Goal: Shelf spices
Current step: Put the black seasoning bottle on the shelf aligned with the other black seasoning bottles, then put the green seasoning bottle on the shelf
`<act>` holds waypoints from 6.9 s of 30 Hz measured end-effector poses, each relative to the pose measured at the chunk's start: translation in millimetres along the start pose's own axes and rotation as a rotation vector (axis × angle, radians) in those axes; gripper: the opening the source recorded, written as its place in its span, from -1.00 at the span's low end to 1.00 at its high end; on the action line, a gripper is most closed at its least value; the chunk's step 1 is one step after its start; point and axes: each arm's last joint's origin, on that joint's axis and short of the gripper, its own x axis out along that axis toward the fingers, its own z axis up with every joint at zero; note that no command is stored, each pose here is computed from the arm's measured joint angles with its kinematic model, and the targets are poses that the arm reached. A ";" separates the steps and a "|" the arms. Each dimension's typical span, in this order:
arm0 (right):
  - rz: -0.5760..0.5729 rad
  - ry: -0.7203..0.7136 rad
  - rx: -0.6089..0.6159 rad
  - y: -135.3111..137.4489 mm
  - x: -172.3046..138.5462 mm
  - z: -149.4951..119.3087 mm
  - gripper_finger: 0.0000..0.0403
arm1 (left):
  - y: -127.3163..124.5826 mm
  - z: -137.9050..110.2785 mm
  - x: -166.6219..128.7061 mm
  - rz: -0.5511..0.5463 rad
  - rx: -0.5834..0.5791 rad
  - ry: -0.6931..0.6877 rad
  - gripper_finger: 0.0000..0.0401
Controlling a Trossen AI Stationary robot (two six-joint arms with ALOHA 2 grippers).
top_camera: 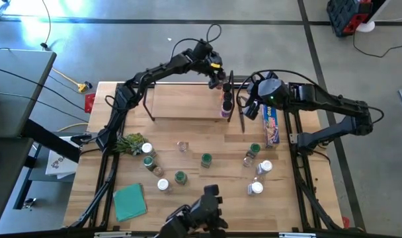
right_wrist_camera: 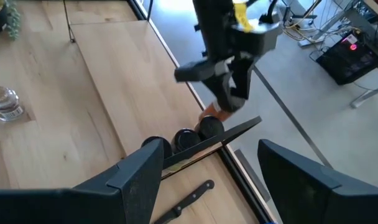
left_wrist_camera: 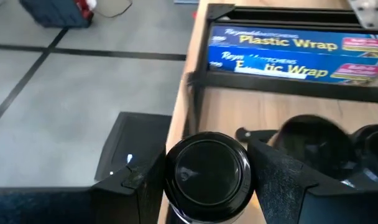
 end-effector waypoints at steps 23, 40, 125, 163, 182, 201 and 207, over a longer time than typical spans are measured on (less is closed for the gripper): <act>0.036 -0.023 0.031 1.0 0.0 2.4 0.27 | -2.4 4.4 1.9 0.006 0.014 -0.036 0.01; 0.041 -0.022 0.034 1.3 0.2 2.4 0.27 | -2.3 -10.0 15.0 -0.043 -0.010 -0.032 0.02; 0.304 0.075 -0.072 23.8 22.7 -39.4 0.27 | -33.3 -1.9 -75.9 0.133 0.060 -0.025 -0.51; 0.459 0.068 0.098 245.2 93.0 -37.2 0.27 | -197.0 -118.5 -244.4 0.183 -0.216 -0.048 -1.00; 0.458 0.183 0.132 238.7 111.4 -61.3 0.27 | -210.8 -116.8 -243.3 0.126 -0.188 -0.044 -1.00; 0.487 0.175 0.092 233.4 115.0 -55.6 -0.05 | -210.7 -116.7 -243.3 0.127 -0.189 -0.046 -1.00; 0.515 0.161 0.036 230.9 116.8 -53.4 -0.31 | -210.7 -116.7 -243.3 0.127 -0.189 -0.045 -1.00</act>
